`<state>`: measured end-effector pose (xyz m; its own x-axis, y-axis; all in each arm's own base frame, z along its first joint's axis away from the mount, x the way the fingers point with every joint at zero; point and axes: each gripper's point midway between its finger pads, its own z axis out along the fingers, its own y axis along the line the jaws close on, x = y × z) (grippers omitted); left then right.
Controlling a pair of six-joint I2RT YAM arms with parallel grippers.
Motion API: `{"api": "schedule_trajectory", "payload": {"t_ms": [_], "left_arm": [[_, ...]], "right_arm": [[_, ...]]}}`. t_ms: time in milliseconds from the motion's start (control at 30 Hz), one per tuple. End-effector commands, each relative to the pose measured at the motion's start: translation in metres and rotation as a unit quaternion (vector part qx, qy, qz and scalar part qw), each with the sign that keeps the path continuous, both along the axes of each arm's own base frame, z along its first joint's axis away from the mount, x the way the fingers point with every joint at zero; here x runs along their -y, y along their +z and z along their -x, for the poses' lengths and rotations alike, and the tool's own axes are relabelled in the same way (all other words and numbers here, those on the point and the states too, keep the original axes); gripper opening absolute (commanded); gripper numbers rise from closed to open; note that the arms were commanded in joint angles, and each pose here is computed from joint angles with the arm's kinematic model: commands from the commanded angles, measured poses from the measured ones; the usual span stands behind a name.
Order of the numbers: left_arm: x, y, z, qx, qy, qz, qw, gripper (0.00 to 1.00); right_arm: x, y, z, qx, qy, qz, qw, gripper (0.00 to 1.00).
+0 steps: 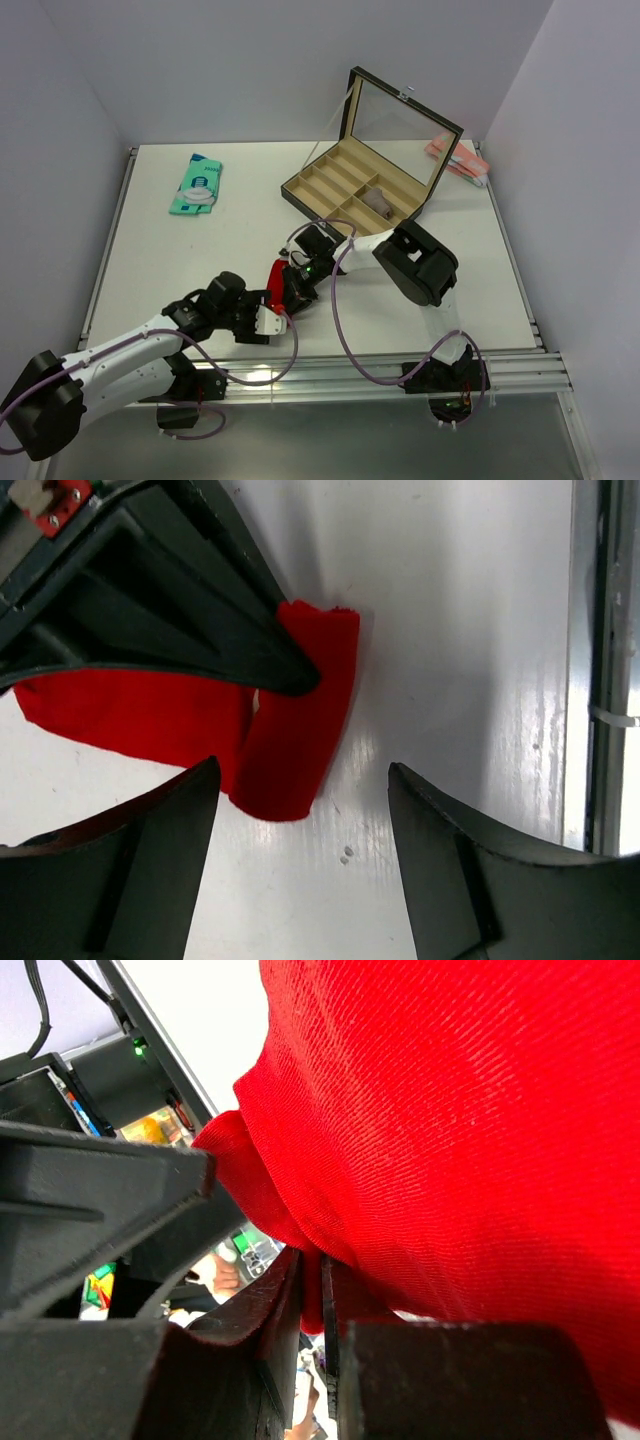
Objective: Roll the socks
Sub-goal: Roll the sock at the center of the board.
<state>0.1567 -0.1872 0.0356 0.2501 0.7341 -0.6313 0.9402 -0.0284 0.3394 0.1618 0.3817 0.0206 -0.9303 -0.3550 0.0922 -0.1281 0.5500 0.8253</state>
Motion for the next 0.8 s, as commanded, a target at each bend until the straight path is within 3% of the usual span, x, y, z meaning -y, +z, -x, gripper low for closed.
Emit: {"api": "schedule_trajectory", "payload": {"t_ms": [0,333,767], "left_arm": [[0.011,0.007,-0.015,0.054,-0.001,0.011,0.998,0.72],[0.013,0.003,-0.019,0.089,0.0,0.008,0.996,0.55],[0.017,-0.014,0.008,0.052,-0.06,-0.003,0.997,0.49]], "right_arm": [[0.015,-0.03,-0.005,0.001,-0.022,0.06,0.998,0.15],[0.017,-0.032,-0.003,-0.01,-0.029,0.058,0.998,0.11],[0.018,-0.032,-0.005,-0.014,-0.037,0.057,0.998,0.08]]}}
